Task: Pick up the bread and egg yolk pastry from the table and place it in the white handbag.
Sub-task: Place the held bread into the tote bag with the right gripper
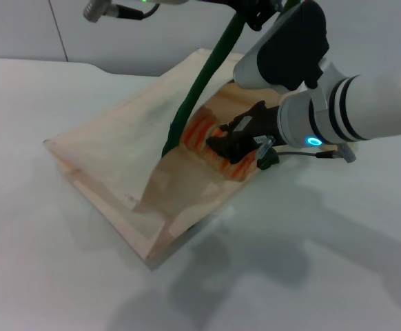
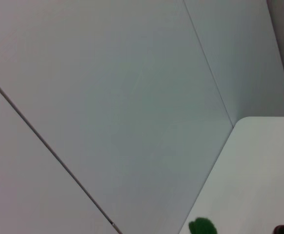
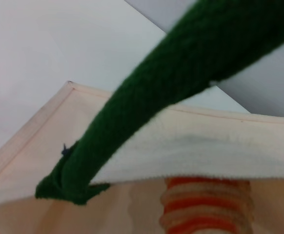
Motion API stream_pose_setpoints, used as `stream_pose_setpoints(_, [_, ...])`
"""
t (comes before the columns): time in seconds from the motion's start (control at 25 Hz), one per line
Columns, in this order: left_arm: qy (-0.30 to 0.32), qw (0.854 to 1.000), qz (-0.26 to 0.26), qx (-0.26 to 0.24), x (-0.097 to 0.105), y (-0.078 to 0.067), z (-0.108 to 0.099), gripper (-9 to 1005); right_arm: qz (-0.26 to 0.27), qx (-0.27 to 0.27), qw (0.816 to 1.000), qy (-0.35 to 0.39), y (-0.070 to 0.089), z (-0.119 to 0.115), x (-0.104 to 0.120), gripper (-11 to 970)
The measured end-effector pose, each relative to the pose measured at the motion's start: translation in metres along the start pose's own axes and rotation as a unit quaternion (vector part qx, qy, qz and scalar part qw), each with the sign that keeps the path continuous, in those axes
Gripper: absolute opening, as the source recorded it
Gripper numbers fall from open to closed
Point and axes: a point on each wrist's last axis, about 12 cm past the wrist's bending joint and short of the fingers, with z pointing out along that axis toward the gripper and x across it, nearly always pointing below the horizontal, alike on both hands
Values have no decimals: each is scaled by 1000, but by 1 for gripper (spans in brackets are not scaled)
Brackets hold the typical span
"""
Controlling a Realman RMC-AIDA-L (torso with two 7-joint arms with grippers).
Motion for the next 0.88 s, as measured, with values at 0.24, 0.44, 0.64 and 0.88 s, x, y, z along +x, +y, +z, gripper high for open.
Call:
stream_pose_setpoints(0.24, [0,1000,0,0,0,0,0,124,1,0,1000,-1,0,0,-1,224])
stream_pose_setpoints(0.44, [-1,1000,1,0,0,0,0,123,-2,-5,1000,-7,2,-1,-3,224])
stream_pose_setpoints(0.64, [-1,1000,1,1,-1,0,0,123,-4,-7,1000,-13,2,0,-4,225])
stream_pose_setpoints(0.88, [-4,1000,2,3,-2,-2,1,123,-8,-4,1000,-20,3,0,-6,220])
